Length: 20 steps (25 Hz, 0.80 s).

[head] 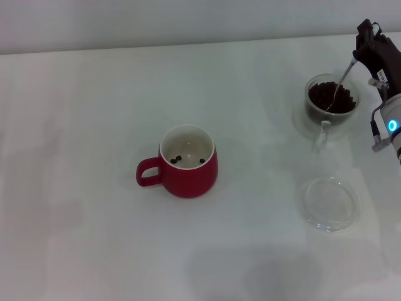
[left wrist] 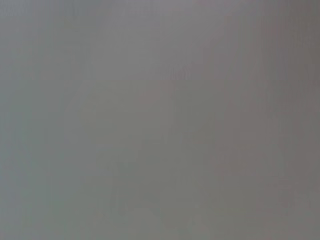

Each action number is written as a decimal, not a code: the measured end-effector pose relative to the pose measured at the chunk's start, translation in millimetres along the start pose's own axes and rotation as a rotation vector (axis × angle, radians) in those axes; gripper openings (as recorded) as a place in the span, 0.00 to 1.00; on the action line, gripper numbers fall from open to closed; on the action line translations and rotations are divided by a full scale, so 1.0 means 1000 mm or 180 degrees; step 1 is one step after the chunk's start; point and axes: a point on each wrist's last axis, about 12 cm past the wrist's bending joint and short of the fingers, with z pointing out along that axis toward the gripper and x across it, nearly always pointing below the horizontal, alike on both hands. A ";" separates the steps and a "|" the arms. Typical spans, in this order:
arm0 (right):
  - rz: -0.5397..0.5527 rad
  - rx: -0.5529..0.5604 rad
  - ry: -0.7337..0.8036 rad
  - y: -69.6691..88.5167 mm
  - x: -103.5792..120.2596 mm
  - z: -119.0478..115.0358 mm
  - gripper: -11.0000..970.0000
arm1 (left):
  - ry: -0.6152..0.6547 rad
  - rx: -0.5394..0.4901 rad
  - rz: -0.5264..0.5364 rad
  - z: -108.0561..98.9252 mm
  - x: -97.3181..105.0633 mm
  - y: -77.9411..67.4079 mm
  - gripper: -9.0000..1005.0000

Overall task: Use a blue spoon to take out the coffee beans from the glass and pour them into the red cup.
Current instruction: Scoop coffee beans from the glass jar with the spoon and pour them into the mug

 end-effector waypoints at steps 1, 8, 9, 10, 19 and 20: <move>0.0028 0.0014 -0.0001 0.000 0.000 0.000 0.18 | 0.0000 0.0000 0.0000 0.000 0.000 0.000 0.87; 0.0292 0.0070 0.0041 -0.002 0.002 -0.001 0.18 | -0.0001 -0.0007 0.0000 -0.001 0.000 0.001 0.87; 0.0318 0.0073 0.0041 -0.003 0.002 -0.001 0.18 | -0.0001 -0.0010 0.0001 -0.002 0.000 0.001 0.87; 0.0349 0.0077 0.0041 -0.003 0.002 -0.001 0.18 | -0.0001 -0.0012 0.0002 -0.002 0.000 0.001 0.87; 0.0538 0.0184 -0.0018 -0.008 -0.001 0.000 0.18 | -0.0008 -0.0019 0.0003 -0.003 0.000 0.003 0.87; 0.0565 0.0194 -0.0016 -0.009 -0.001 0.000 0.18 | -0.0008 -0.0020 0.0003 -0.003 0.000 0.003 0.87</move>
